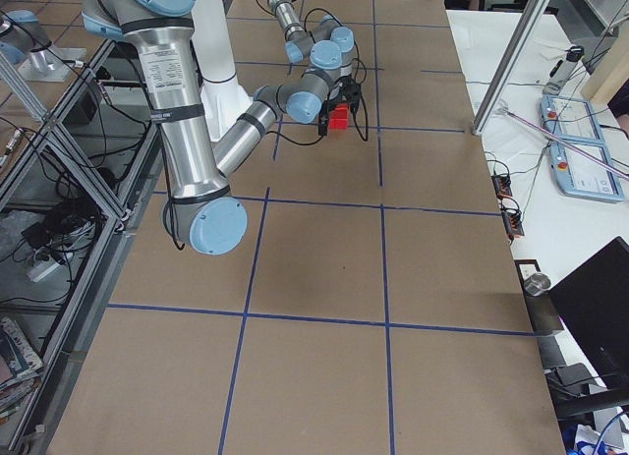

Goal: Form red blocks into L shape at center
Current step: 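Lower the cube into place and open the left gripper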

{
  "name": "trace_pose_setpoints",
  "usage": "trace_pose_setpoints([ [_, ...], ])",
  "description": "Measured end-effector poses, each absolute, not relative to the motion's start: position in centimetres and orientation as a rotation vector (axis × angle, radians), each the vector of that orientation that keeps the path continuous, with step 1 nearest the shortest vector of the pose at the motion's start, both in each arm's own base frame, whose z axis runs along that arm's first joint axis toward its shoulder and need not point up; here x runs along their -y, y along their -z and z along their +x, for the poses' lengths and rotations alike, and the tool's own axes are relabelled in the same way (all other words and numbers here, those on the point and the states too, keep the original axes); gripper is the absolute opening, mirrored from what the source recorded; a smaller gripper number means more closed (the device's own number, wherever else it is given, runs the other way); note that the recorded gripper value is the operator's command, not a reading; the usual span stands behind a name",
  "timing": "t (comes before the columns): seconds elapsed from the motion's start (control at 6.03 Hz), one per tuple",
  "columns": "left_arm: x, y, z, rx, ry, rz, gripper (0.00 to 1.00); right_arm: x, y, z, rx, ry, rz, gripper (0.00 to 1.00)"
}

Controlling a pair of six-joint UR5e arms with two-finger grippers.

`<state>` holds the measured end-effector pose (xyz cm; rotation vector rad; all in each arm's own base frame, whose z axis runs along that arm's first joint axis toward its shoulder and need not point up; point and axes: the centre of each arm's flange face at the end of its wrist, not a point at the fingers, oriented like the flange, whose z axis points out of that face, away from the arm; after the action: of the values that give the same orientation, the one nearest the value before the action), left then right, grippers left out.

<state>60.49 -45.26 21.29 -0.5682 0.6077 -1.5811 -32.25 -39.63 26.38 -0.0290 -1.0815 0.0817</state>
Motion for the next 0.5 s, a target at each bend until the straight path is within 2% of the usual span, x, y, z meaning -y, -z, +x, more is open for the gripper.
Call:
trace_pose_setpoints([
  [0.5,45.55,-21.33,61.03,-0.602,1.566,-0.558,0.08,39.61,-26.32,-32.22,1.083,-0.081,-0.028,1.00],
])
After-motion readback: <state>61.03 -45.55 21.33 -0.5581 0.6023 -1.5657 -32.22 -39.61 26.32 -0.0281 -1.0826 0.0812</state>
